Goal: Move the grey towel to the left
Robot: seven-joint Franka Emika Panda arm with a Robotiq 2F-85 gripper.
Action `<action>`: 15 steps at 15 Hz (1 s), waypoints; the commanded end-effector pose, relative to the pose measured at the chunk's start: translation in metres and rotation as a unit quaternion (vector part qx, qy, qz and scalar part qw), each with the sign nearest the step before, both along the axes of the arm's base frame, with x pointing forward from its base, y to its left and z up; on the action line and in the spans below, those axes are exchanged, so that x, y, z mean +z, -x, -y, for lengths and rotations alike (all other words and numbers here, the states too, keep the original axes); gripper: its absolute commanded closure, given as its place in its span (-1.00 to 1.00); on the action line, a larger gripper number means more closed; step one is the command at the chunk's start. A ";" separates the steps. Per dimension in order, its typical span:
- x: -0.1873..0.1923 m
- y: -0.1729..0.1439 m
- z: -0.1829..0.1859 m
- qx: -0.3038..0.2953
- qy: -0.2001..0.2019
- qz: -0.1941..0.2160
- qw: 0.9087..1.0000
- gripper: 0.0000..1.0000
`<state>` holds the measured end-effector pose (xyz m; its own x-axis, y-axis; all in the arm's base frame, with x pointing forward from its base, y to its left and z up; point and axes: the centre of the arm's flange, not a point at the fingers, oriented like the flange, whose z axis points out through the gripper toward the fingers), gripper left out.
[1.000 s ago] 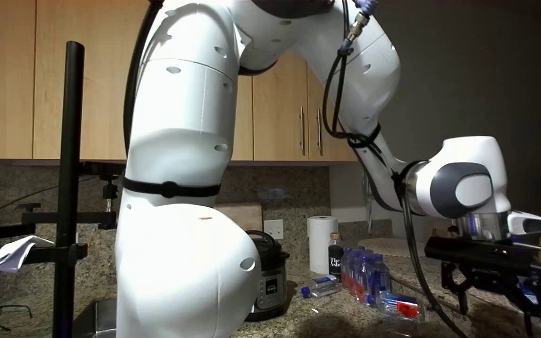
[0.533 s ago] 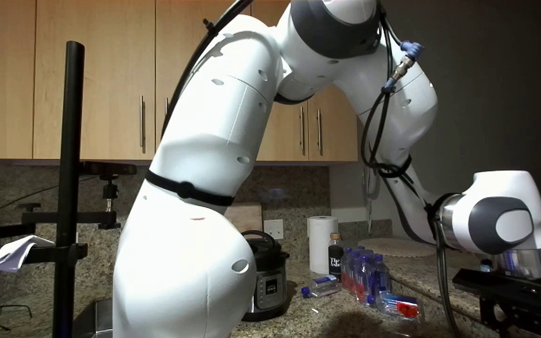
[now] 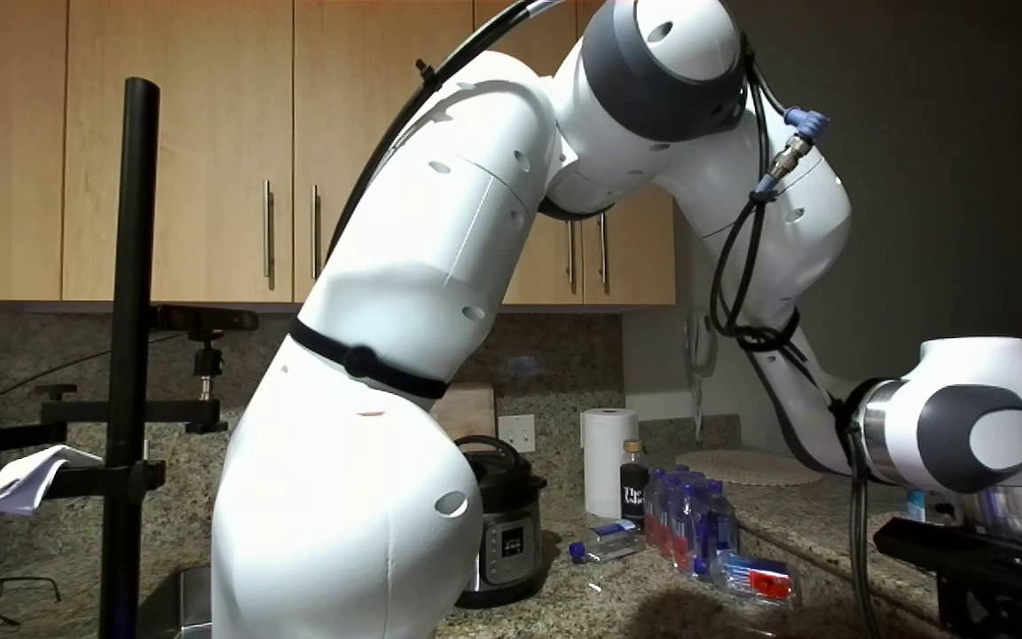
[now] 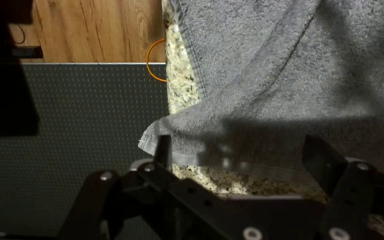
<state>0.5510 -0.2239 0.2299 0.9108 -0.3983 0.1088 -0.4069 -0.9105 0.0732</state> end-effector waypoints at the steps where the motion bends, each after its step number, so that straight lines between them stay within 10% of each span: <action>1: -0.019 -0.002 0.003 -0.012 0.004 -0.029 1.000 -1.00; 5: -0.059 0.006 0.017 -0.060 -0.001 -0.088 0.994 -1.00; 15: -0.119 -0.018 -0.006 -0.135 -0.115 -0.051 0.983 -1.00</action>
<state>0.5581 -0.2152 0.1238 0.7909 -0.6043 -0.0965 -0.6089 -0.7928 -0.0262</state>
